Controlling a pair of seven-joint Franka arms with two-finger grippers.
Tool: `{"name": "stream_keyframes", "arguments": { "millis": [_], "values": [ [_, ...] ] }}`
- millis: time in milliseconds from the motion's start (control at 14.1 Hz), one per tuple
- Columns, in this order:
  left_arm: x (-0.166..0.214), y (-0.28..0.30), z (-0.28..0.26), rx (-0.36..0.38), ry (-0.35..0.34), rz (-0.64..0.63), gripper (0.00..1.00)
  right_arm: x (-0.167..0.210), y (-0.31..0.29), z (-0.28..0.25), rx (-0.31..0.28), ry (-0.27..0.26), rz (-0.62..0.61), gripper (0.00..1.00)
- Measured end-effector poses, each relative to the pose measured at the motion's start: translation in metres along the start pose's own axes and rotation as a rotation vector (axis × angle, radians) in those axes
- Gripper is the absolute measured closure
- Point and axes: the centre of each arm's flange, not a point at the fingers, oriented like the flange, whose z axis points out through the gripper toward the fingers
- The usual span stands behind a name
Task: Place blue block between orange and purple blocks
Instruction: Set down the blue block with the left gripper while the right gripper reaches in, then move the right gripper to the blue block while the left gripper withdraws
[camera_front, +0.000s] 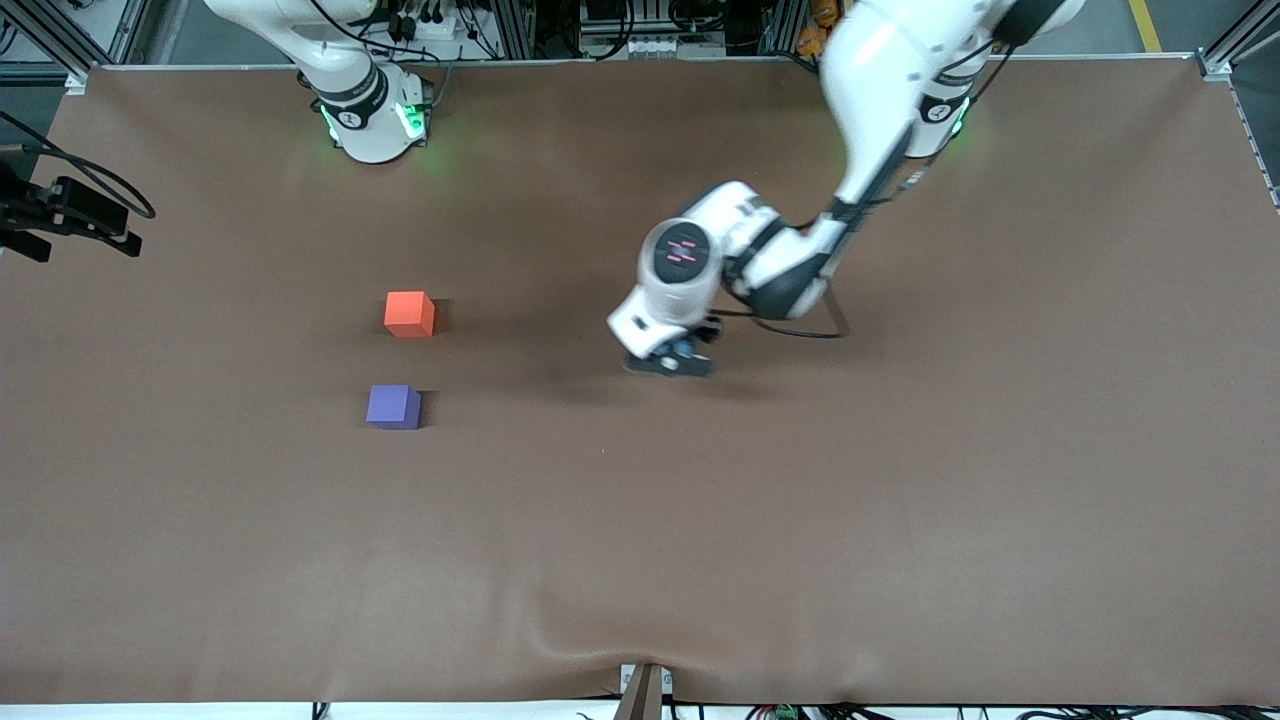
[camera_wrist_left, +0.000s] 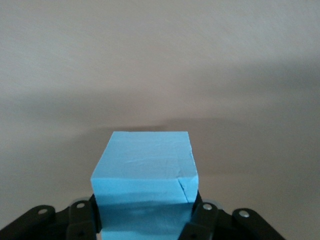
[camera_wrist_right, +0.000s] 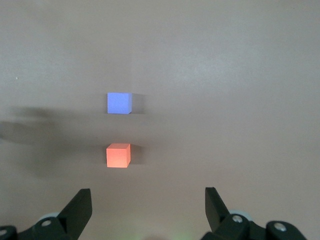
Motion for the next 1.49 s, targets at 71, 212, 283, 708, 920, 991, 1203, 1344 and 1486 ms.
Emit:
{"name": "stream_keyframes", "arguments": {
  "millis": [71,212,283,708,920,991,1203,1344,1486],
  "values": [
    [-0.009,0.017,0.012,0.004,-0.007,0.014,0.38,0.000,0.000,0.000,0.000,0.000,0.000,0.00],
    [-0.018,0.036,0.032,0.019,-0.011,0.036,0.37,0.001,-0.001,0.001,0.001,-0.001,-0.001,0.00],
    [-0.020,0.042,0.038,0.031,-0.003,0.038,0.33,0.001,-0.001,0.001,0.001,-0.002,-0.001,0.00],
    [0.016,0.022,-0.041,0.019,0.102,-0.051,0.00,0.009,0.001,0.016,0.003,-0.032,0.000,0.00],
    [0.042,-0.047,-0.151,0.028,0.128,-0.161,0.00,0.027,-0.004,0.049,0.012,-0.091,-0.010,0.00],
    [0.050,-0.077,-0.184,0.028,0.138,-0.204,0.00,0.031,-0.015,0.057,0.034,-0.106,-0.026,0.00],
    [0.076,-0.186,-0.246,0.045,0.137,-0.270,0.00,0.039,-0.079,0.073,0.088,-0.136,-0.051,0.00],
    [0.082,-0.252,-0.264,0.080,0.083,-0.243,0.00,0.042,-0.138,0.088,0.105,-0.154,-0.001,0.00],
    [0.079,-0.297,-0.277,0.102,0.027,-0.211,0.00,0.045,-0.197,0.111,0.107,-0.164,0.016,0.00]
  ]
}}
